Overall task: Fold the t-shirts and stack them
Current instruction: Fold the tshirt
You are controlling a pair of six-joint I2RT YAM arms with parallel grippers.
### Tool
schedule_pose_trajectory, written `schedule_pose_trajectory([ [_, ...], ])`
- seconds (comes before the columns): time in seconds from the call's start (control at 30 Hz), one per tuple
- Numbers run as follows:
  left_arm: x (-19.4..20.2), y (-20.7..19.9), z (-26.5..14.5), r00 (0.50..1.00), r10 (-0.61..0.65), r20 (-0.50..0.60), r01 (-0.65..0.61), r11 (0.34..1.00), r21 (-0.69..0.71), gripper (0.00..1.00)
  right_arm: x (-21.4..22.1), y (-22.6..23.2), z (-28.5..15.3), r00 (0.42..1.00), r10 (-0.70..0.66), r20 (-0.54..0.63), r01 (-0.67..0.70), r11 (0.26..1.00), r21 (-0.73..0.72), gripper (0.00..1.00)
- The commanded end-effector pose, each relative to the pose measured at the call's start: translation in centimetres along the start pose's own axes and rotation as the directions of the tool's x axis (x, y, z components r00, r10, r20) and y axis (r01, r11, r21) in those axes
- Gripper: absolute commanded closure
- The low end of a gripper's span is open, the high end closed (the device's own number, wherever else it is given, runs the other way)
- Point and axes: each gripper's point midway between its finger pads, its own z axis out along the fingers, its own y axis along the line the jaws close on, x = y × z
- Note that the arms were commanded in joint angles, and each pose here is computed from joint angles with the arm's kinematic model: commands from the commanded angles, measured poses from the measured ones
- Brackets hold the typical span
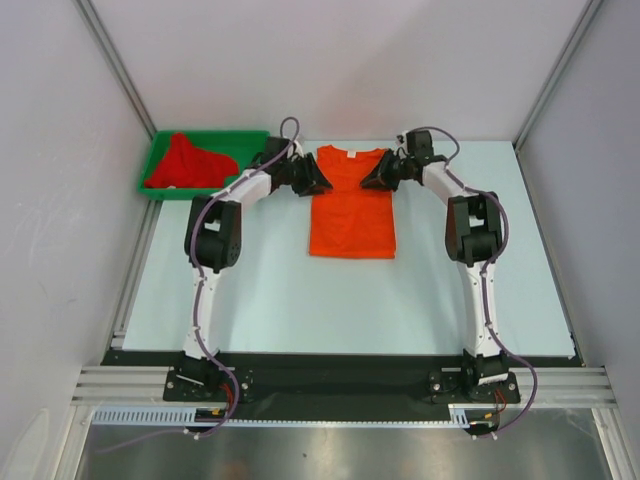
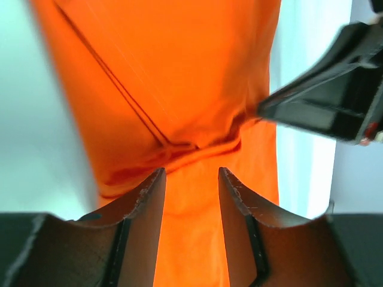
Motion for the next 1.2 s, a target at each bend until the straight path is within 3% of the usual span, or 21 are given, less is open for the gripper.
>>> schedule_pose_trajectory([
  [0.0, -4.5, -1.7, -2.4, 0.995, 0.023, 0.101, -0.023, 1.0, 0.002, 0.53, -3.0, 1.6, -2.3, 0.999, -0.002, 0.041, 0.004, 1.0, -0.028, 0.79],
  [0.2, -4.3, -6.0, -6.2, 0.989, 0.072, 0.127, -0.077, 0.996, 0.041, 0.52, -0.5, 3.0, -6.0, 0.999, -0.026, -0.02, 0.026, 0.999, -0.025, 0.73],
  [0.4, 2.3, -9.3, -6.6, 0.996, 0.091, 0.023, -0.093, 0.991, 0.096, 0.52, 6.4, 4.2, -8.5, 0.992, -0.053, -0.117, 0.043, 0.995, -0.09, 0.69],
  [0.47, 5.9, -9.7, -5.4, 0.996, 0.076, -0.048, -0.07, 0.99, 0.122, 0.53, 9.5, 2.0, -8.3, 0.986, -0.016, -0.164, 0.002, 0.997, -0.083, 0.7],
  [0.63, 12.4, -6.2, -3.1, 0.984, 0.009, -0.179, 0.005, 0.997, 0.078, 0.54, 13.2, -1.2, -8.1, 0.98, 0.043, -0.193, -0.058, 0.995, -0.076, 0.78],
  [0.9, 16.5, -0.3, -3.3, 0.961, 0.018, -0.275, -0.028, 0.999, -0.034, 0.55, 18.0, -8.7, -8.9, 0.958, 0.158, -0.238, -0.155, 0.987, 0.032, 0.81],
  [1.07, 16.4, -1.1, -6.0, 0.951, 0.121, -0.283, -0.131, 0.991, -0.018, 0.55, 18.7, -8.7, -11.2, 0.957, 0.168, -0.236, -0.166, 0.986, 0.032, 0.81],
  [1.17, 15.2, -2.6, -7.4, 0.953, 0.162, -0.256, -0.17, 0.985, -0.009, 0.54, 17.7, -6.4, -12.7, 0.968, 0.132, -0.214, -0.134, 0.991, 0.002, 0.81],
])
